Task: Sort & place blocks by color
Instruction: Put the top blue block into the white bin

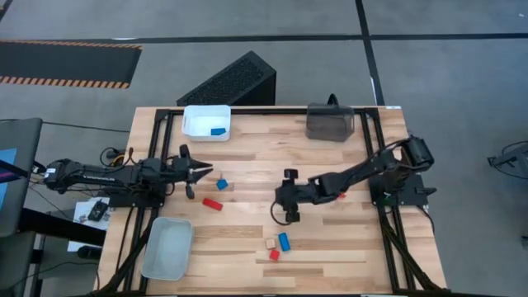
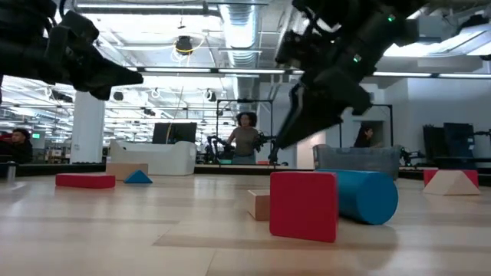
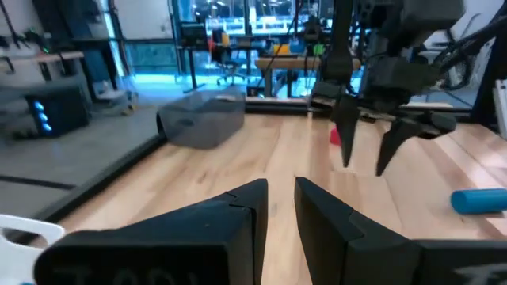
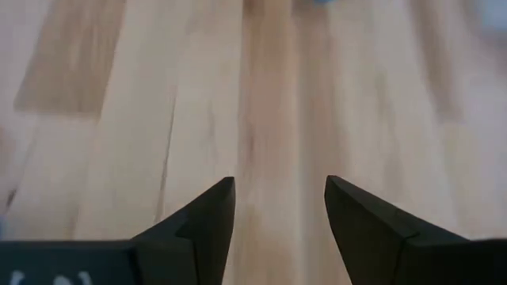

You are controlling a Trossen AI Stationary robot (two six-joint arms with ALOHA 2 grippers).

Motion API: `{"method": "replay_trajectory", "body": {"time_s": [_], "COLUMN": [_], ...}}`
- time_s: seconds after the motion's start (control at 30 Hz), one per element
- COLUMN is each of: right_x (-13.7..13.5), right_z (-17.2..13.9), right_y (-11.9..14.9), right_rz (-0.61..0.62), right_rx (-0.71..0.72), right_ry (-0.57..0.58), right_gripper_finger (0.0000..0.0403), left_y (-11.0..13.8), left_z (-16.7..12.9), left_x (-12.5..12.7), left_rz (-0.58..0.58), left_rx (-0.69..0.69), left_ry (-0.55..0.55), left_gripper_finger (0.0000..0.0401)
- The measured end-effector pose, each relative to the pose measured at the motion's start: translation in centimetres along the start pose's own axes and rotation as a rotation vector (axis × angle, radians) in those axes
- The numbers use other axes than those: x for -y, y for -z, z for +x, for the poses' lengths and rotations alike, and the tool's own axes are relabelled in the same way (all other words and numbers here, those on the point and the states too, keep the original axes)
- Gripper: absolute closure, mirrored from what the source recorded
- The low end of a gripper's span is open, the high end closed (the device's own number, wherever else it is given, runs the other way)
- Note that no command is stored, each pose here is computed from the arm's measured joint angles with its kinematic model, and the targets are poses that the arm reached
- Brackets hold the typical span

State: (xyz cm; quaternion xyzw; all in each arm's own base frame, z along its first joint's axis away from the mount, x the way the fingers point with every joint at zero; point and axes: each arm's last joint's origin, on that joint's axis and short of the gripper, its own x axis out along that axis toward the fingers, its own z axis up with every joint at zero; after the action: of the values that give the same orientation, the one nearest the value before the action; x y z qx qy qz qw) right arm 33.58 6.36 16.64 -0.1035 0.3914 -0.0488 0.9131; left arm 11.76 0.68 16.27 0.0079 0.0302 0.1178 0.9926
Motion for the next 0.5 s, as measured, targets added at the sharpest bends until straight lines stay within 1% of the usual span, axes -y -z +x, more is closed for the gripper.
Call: {"method": "replay_trajectory", "body": {"time_s": [0.07, 0.13, 0.2, 0.27, 0.3, 0.37, 0.43, 0.5], "right_x": [0.2, 0.8, 2.2, 3.9, 4.8, 6.2, 7.1, 7.4], "right_z": [0.0, 0.0, 0.0, 0.7, 1.4, 3.5, 5.7, 7.6], "right_y": [-0.7, -1.7, -3.2, -4.5, -4.7, -4.8, -5.4, -6.1], "right_rz": [-0.027, -0.026, 0.043, 0.150, 0.199, 0.276, 0.314, 0.315], "right_rx": [0.064, 0.169, 0.318, 0.439, 0.461, 0.441, 0.425, 0.400], "right_ry": [0.038, 0.069, 0.095, 0.053, 0.015, -0.043, -0.056, -0.058], "right_gripper_finger": [0.0177, 0.0175, 0.0175, 0.0176, 0.0177, 0.0180, 0.0181, 0.0180], "left_y": [0.0, -0.2, -0.4, -0.5, -0.6, -0.8, -0.9, -0.9], "left_z": [0.0, 0.0, 0.0, -0.1, -0.1, -0.1, -0.1, -0.1], "left_x": [-0.1, -0.3, -0.4, -0.5, -0.6, -0.6, -0.6, -0.6], "left_rz": [0.022, 0.042, 0.047, 0.062, 0.070, 0.079, 0.083, 0.084], "left_rx": [0.001, 0.014, 0.037, 0.046, 0.050, 0.066, 0.077, 0.075], "left_ry": [-0.034, -0.090, -0.154, -0.188, -0.193, -0.200, -0.203, -0.204], "left_gripper_finger": [0.0345, 0.0345, 0.0345, 0.0345, 0.0345, 0.0345, 0.0345, 0.0345]}}
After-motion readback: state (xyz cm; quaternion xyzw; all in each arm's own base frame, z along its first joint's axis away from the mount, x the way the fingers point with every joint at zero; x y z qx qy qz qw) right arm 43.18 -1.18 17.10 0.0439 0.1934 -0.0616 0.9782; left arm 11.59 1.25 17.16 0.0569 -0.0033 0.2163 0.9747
